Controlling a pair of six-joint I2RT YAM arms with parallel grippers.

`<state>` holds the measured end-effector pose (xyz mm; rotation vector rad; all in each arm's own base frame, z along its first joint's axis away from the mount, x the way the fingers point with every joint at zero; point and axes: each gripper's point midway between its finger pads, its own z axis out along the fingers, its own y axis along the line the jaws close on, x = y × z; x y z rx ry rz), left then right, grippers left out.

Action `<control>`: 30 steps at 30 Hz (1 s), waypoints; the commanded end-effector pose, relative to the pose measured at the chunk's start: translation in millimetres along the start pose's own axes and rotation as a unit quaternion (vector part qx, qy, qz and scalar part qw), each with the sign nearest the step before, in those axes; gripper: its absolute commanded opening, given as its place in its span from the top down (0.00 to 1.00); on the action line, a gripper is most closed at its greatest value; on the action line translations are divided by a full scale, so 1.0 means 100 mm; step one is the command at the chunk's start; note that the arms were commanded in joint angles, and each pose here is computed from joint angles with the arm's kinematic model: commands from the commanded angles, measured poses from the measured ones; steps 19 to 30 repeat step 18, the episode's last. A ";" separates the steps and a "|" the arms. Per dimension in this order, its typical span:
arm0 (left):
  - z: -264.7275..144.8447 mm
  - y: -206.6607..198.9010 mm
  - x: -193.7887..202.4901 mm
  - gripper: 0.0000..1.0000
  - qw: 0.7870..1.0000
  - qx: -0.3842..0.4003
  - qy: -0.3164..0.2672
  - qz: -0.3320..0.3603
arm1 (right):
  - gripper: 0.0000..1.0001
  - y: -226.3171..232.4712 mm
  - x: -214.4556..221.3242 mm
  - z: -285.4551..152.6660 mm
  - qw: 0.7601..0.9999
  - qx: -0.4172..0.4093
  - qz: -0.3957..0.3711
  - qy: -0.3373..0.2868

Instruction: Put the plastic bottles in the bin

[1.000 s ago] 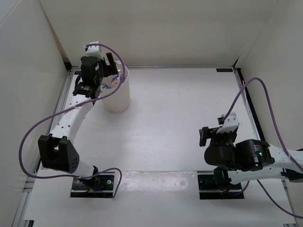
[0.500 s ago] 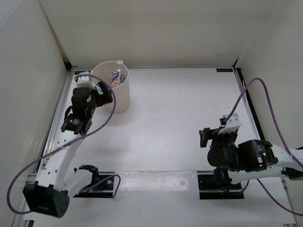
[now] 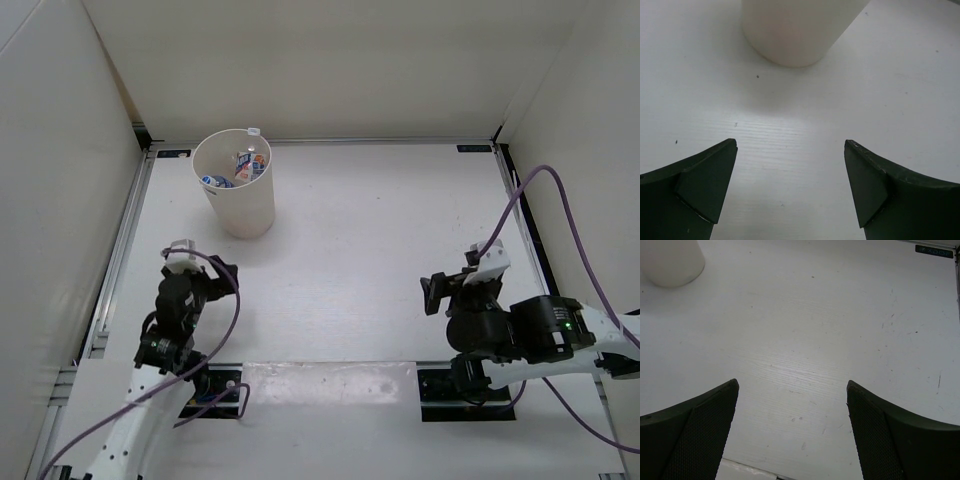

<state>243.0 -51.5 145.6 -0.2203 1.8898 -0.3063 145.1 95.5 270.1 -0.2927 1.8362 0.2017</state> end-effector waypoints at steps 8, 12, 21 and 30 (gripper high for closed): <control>-0.08 0.14 -0.07 0.00 0.997 -0.012 -0.074 0.011 | 0.10 0.02 -0.02 0.01 1.000 -0.004 0.011 -0.010; -0.06 0.23 -0.08 0.00 0.996 -0.040 -0.074 0.007 | 0.10 0.05 -0.01 0.03 1.000 0.004 -0.003 -0.006; 0.03 0.22 -0.03 0.00 0.997 -0.043 -0.063 -0.003 | 0.10 0.00 -0.02 0.04 0.999 0.032 -0.002 -0.005; 0.03 0.22 -0.03 0.00 0.997 -0.043 -0.063 -0.003 | 0.10 0.00 -0.02 0.04 0.999 0.032 -0.002 -0.005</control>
